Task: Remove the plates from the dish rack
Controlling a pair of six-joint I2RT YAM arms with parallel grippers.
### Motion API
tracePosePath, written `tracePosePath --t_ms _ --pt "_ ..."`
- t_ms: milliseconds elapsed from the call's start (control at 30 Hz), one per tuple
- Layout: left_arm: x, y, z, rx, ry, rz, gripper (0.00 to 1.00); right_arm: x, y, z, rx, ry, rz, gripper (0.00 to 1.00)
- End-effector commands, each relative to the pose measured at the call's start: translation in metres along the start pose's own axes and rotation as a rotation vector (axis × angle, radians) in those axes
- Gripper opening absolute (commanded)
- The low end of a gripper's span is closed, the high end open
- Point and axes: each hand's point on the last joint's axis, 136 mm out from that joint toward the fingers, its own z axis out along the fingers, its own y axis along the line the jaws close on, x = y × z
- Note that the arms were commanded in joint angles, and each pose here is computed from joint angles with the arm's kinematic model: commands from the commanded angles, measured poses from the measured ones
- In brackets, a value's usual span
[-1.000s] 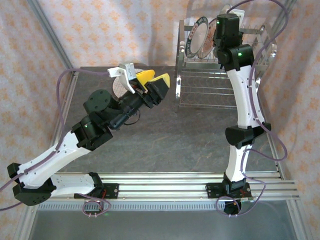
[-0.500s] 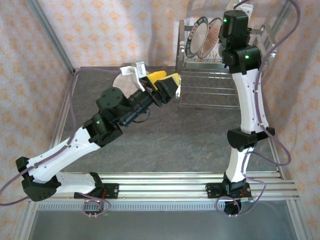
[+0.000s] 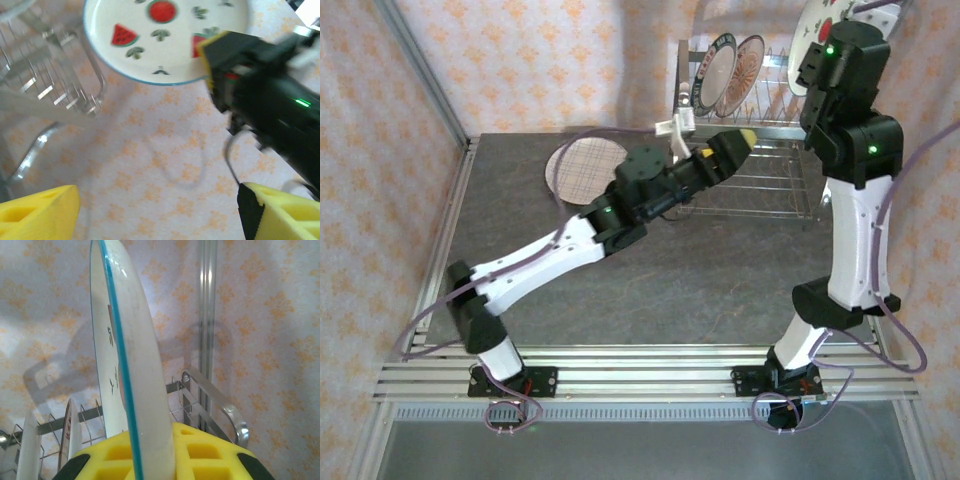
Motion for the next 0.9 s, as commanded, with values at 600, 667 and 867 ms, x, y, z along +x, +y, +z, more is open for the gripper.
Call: tracePosePath --t_ms 600,667,867 --pt "0.025 -0.020 0.090 0.179 0.134 -0.460 0.73 -0.001 -0.046 -0.089 -0.164 0.058 0.334 0.00" --pt "0.024 -0.019 0.092 0.181 0.132 -0.461 0.67 0.003 -0.047 -0.093 -0.175 0.068 0.350 0.00" --pt "0.025 -0.020 0.091 0.186 0.138 -0.464 0.45 0.016 -0.048 -0.098 -0.191 0.110 0.383 0.00"
